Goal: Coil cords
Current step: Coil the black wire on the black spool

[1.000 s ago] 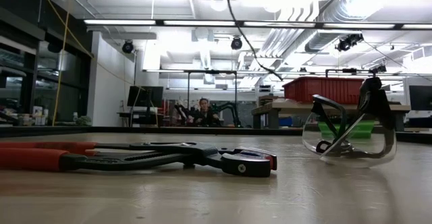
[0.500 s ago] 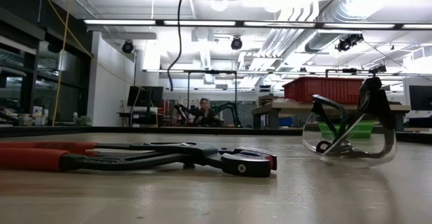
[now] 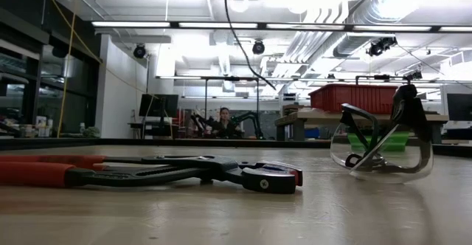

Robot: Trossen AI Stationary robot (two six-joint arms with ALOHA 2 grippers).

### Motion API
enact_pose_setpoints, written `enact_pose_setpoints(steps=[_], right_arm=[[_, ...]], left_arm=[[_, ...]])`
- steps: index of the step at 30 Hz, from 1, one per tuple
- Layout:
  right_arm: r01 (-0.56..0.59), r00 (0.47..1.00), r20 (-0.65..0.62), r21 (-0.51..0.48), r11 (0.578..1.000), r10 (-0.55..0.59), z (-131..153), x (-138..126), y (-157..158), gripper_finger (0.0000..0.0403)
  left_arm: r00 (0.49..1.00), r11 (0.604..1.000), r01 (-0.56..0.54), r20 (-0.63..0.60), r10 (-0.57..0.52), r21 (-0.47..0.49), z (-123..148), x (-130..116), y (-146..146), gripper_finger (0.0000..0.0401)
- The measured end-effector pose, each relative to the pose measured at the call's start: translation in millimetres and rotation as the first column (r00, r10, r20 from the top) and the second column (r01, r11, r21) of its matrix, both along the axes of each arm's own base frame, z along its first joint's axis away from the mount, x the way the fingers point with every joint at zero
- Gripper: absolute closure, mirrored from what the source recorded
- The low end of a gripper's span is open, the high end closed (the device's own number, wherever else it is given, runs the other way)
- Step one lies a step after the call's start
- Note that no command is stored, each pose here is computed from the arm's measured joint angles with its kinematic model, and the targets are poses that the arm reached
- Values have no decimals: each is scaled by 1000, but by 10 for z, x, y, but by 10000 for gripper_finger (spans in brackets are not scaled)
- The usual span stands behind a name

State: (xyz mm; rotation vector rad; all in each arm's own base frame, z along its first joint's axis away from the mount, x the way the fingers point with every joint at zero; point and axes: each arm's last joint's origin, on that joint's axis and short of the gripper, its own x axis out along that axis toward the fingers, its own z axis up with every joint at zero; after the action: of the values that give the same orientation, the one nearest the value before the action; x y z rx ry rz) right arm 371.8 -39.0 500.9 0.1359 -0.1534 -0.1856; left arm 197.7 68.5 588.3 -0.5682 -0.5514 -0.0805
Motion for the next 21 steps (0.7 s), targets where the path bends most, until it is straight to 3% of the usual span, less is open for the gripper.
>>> enact_pose_setpoints(steps=[7, 13, 21], right_arm=[[-87, 995, 54, -21, 996, 88, -121, 250, 195, 402], [-97, 989, 105, -32, 995, 100, -167, 360, 244, 402], [17, 988, 156, -87, 996, -4, -116, 346, 181, 403]], left_arm=[[997, 979, 56, -34, -64, -196, -133, 289, 101, 401], [988, 955, 117, -62, -139, -273, -223, 465, 121, 401], [958, 905, 214, -103, -269, -369, -296, 577, -38, 401]])
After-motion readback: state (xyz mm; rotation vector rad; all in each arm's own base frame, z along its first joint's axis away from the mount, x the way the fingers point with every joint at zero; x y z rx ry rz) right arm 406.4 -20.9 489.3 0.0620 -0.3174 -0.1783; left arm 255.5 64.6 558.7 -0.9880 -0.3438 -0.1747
